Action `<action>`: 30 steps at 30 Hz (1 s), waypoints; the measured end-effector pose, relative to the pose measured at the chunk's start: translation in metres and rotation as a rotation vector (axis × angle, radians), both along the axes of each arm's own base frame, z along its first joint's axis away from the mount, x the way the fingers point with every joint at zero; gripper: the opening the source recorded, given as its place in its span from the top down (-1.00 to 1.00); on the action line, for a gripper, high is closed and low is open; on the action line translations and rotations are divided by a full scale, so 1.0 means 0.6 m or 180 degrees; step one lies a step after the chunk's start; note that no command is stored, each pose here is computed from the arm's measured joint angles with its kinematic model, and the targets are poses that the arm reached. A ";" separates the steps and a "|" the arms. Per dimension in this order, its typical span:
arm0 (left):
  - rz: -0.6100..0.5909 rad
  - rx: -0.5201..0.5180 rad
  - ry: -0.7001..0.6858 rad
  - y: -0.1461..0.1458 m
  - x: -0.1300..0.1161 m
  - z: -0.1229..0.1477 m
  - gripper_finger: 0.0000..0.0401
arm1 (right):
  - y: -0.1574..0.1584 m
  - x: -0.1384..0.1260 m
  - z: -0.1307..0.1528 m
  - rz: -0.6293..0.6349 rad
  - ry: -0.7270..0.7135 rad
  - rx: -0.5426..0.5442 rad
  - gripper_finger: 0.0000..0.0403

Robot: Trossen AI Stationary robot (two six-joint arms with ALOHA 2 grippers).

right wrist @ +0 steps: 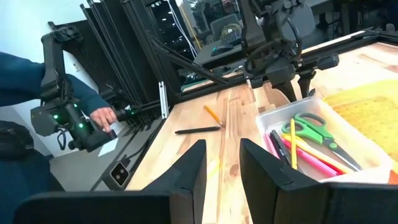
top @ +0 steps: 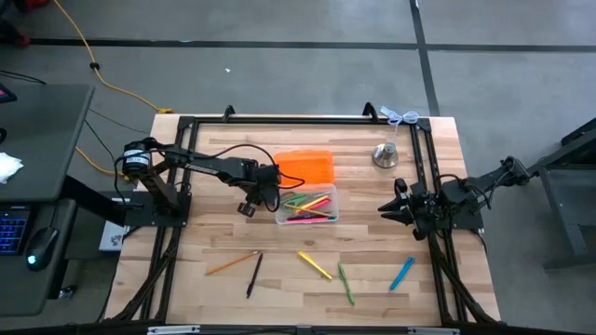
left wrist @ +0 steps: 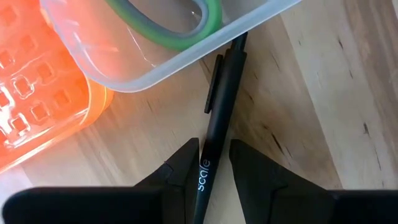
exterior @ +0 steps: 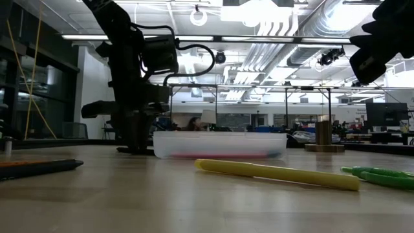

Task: Pick & place school supplies into a supply box
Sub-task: Put the black pen into the container

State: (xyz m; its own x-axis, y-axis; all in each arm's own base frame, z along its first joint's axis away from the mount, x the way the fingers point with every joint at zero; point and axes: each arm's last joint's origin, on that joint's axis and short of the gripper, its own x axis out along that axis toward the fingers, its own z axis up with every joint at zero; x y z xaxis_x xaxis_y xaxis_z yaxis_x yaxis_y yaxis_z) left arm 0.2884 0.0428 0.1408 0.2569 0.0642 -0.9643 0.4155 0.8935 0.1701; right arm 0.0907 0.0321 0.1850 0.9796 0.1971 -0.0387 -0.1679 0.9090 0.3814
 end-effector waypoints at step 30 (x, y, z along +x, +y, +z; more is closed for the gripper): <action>0.0247 -0.0155 0.0167 -0.001 0.002 -0.023 0.73 | 0.003 -0.001 0.001 0.0199 0.0013 0.0158 0.63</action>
